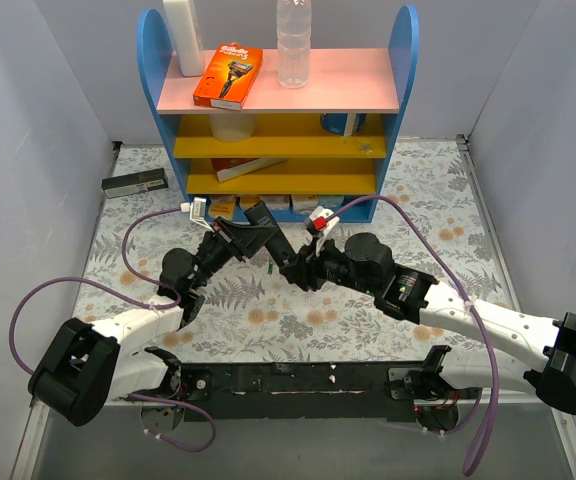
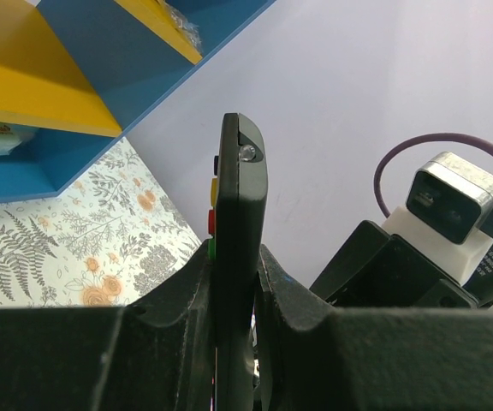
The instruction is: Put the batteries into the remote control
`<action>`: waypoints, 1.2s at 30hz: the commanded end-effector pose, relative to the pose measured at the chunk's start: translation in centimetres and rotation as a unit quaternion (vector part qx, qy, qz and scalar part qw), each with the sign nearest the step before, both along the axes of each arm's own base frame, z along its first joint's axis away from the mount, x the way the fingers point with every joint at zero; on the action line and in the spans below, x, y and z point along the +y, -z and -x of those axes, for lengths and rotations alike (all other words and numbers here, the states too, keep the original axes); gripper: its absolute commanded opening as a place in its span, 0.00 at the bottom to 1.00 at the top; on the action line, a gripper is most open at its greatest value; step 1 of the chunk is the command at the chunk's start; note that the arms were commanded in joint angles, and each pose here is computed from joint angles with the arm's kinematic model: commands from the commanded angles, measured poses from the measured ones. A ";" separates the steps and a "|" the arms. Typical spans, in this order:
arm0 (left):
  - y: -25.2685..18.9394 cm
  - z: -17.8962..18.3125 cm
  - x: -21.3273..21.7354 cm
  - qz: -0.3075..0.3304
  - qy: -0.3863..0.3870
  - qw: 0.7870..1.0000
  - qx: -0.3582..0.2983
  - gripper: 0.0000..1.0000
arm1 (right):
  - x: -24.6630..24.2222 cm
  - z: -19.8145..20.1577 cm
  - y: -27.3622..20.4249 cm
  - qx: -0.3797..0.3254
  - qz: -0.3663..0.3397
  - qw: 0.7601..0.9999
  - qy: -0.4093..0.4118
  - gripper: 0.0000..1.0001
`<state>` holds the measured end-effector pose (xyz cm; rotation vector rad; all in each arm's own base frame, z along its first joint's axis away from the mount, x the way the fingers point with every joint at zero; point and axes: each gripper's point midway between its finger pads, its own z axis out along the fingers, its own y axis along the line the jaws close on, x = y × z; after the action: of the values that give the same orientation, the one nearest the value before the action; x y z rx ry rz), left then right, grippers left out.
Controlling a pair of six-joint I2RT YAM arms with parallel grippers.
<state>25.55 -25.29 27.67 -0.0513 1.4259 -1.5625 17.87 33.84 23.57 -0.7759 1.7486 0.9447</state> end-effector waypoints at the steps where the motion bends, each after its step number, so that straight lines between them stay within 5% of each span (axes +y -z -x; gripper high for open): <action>1: -3.6 2.6 0.1 0.039 0.039 0.997 -0.052 0.00 | -0.6 -1.4 -1.1 -0.017 0.009 0.999 0.032 0.43; 14: -3.4 2.9 0.0 0.037 0.047 0.997 -0.050 0.00 | -0.7 -1.1 -3.5 -0.054 0.003 0.998 0.014 0.65; 36: -3.2 3.0 0.2 0.034 0.043 0.998 -0.043 0.00 | 0.1 0.9 -6.6 -0.077 -0.015 0.995 -0.054 0.74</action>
<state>24.91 -24.85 29.32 -0.0424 1.3639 -1.5854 15.67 34.28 25.99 -0.9626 1.6782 0.9819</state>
